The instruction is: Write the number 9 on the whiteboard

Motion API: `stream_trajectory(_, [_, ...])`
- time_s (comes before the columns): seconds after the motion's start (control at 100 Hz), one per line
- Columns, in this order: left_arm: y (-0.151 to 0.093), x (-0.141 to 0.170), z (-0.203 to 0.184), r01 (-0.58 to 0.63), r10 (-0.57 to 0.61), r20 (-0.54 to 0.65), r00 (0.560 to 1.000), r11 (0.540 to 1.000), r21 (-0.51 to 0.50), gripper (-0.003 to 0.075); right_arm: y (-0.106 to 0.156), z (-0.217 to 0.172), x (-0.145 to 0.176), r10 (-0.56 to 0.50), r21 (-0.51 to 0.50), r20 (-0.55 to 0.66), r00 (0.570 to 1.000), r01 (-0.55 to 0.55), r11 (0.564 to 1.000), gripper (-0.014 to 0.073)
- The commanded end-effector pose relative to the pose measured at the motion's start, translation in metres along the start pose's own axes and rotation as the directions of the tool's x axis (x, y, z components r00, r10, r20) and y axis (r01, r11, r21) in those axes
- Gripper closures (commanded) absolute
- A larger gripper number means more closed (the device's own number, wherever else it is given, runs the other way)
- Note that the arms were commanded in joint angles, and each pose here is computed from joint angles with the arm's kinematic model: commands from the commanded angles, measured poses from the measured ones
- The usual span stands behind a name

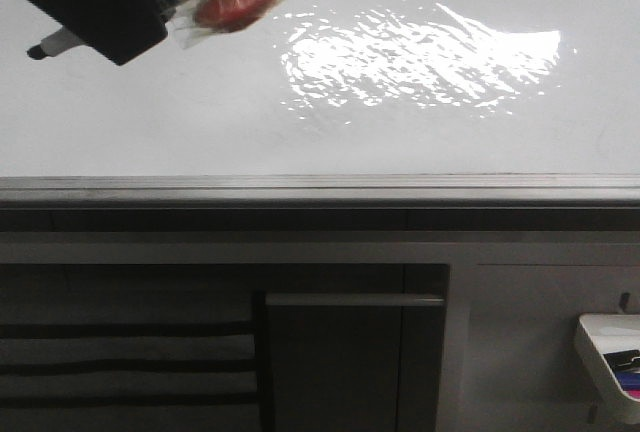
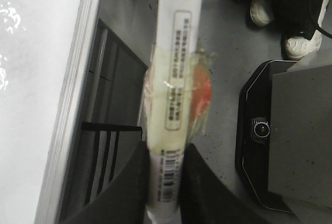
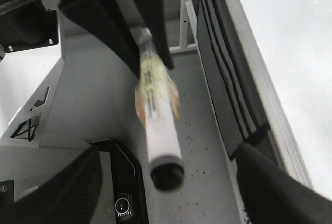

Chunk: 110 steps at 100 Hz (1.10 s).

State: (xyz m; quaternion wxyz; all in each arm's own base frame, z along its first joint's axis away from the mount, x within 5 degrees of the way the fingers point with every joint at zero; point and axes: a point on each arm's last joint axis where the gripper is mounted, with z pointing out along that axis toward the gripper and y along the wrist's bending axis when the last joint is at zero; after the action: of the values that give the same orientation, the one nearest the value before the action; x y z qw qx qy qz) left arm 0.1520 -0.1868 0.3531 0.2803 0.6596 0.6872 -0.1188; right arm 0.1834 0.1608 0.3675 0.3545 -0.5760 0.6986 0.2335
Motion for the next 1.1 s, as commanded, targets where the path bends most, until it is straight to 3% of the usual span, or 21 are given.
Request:
stream_trajectory(0.0, [-0.001, -0.013, -0.013, -0.01, 0.014, 0.097, 0.995, 0.999, -0.042, 0.0741, 0.005, -0.001, -0.021, -0.054, 0.03, 0.105, 0.993, 0.051, 0.998, 0.013])
stream_trajectory(0.08, [-0.001, -0.013, -0.013, -0.011, 0.015, 0.097, 0.995, 0.999, -0.044, 0.0741, 0.005, 0.006, -0.023, -0.06, 0.027, 0.108, 0.992, 0.057, 0.998, 0.017])
stream_trajectory(0.29, [0.0, -0.013, -0.013, -0.01, 0.015, 0.098, 0.995, 0.999, -0.045, 0.0741, 0.003, 0.012, -0.023, -0.054, 0.019, 0.098, 0.994, 0.052, 0.998, 0.0375])
stream_trajectory(0.72, [0.0, -0.013, -0.013, -0.01, 0.015, 0.098, 0.995, 0.999, -0.045, 0.0741, 0.003, 0.012, -0.021, -0.066, 0.021, 0.082, 0.994, 0.064, 0.998, 0.0648])
stream_trajectory(0.83, [0.0, -0.013, -0.013, -0.01, 0.015, 0.099, 0.995, 0.999, -0.046, 0.0734, 0.003, 0.012, -0.021, -0.068, 0.023, 0.08, 0.994, 0.067, 0.998, 0.0659])
stream_trajectory(0.9, [0.0, -0.013, -0.014, -0.01, 0.014, 0.097, 0.995, 0.999, -0.048, 0.0673, 0.002, 0.012, -0.02, -0.074, 0.031, 0.068, 0.995, 0.072, 0.997, 0.0659])
stream_trajectory(1.0, [0.005, -0.012, -0.015, 0.02, -0.012, 0.113, 0.994, 0.997, -0.074, 0.0496, 0.0, 0.009, -0.016, -0.06, 0.066, 0.026, 0.998, 0.058, 0.996, 0.0658])
stream_trajectory(1.09, [0.013, -0.006, -0.023, 0.08, -0.065, 0.121, 0.99, 0.989, -0.123, 0.0376, -0.004, 0.001, -0.013, -0.008, 0.156, -0.007, 1.0, 0.009, 0.988, 0.0658])
